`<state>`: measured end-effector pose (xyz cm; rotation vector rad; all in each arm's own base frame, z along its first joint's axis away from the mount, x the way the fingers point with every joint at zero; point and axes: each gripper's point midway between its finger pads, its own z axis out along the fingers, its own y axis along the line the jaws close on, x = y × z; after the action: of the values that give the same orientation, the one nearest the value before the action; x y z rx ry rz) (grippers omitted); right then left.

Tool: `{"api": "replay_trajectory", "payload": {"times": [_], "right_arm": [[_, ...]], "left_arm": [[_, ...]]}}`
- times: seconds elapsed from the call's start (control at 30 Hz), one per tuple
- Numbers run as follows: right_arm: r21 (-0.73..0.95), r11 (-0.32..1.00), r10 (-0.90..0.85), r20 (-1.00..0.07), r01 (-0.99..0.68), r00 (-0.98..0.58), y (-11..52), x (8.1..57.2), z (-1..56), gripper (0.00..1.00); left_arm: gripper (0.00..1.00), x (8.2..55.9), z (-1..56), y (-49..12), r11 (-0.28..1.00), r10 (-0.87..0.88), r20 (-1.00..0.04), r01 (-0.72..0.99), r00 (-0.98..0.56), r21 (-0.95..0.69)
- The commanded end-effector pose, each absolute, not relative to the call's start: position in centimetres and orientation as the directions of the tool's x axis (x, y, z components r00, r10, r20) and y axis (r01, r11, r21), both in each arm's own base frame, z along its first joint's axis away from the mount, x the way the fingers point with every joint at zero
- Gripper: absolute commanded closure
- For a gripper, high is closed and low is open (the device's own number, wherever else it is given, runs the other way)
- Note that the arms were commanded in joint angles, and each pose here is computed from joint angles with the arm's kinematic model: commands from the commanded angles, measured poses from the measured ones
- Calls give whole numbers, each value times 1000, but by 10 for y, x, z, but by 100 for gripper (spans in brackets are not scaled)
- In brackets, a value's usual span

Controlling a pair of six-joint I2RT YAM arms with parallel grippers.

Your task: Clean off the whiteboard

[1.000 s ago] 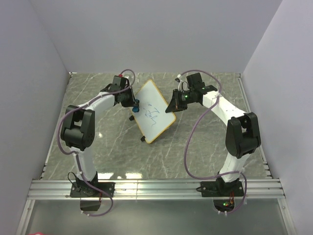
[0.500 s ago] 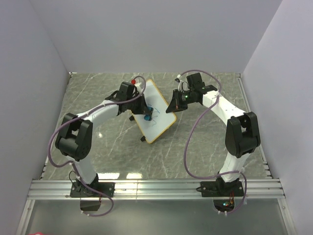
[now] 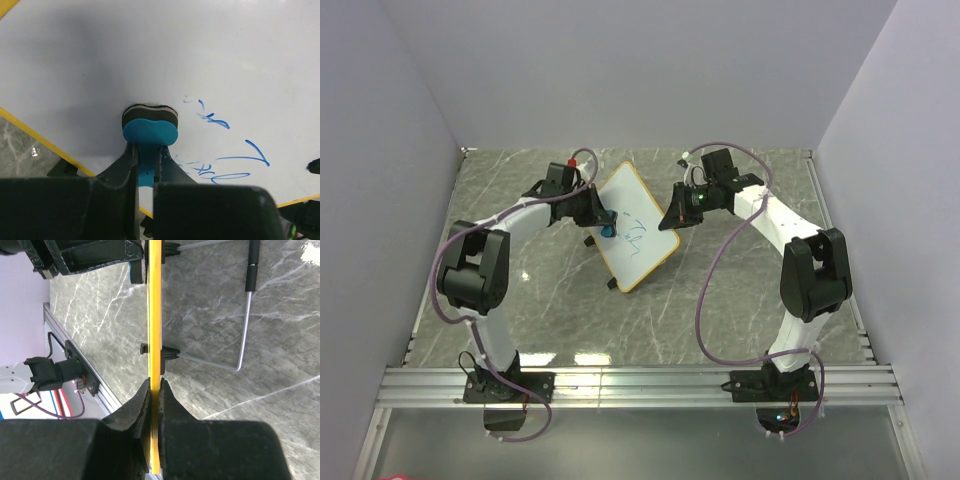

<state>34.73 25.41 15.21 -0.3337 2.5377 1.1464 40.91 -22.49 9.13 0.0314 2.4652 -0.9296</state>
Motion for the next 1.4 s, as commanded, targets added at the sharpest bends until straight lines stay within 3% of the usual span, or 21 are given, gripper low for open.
{"api": "replay_trajectory", "payload": {"times": [0.0,0.17,0.33,0.63,0.83,1.37], "right_arm": [[680,622,-138,-394,-389,-909,268,338,153,100],[680,620,-140,-394,-391,-908,268,338,153,100],[683,618,-140,-392,-389,-909,268,335,152,100],[682,619,-141,-393,-391,-909,268,334,153,100],[676,625,-137,-396,-390,-908,266,333,154,100],[680,620,-131,-402,-392,-906,267,332,154,100]], "left_arm": [[100,367,58,-248,782,-20,-423,249,-906,-571],[100,320,74,-277,709,89,-436,364,-896,-604],[100,308,79,-273,703,95,-452,382,-887,-600],[100,381,68,-226,791,-118,-420,170,-900,-588],[100,402,65,-220,802,-94,-405,172,-910,-572],[100,266,96,-303,585,216,-418,459,-883,-668]]}}
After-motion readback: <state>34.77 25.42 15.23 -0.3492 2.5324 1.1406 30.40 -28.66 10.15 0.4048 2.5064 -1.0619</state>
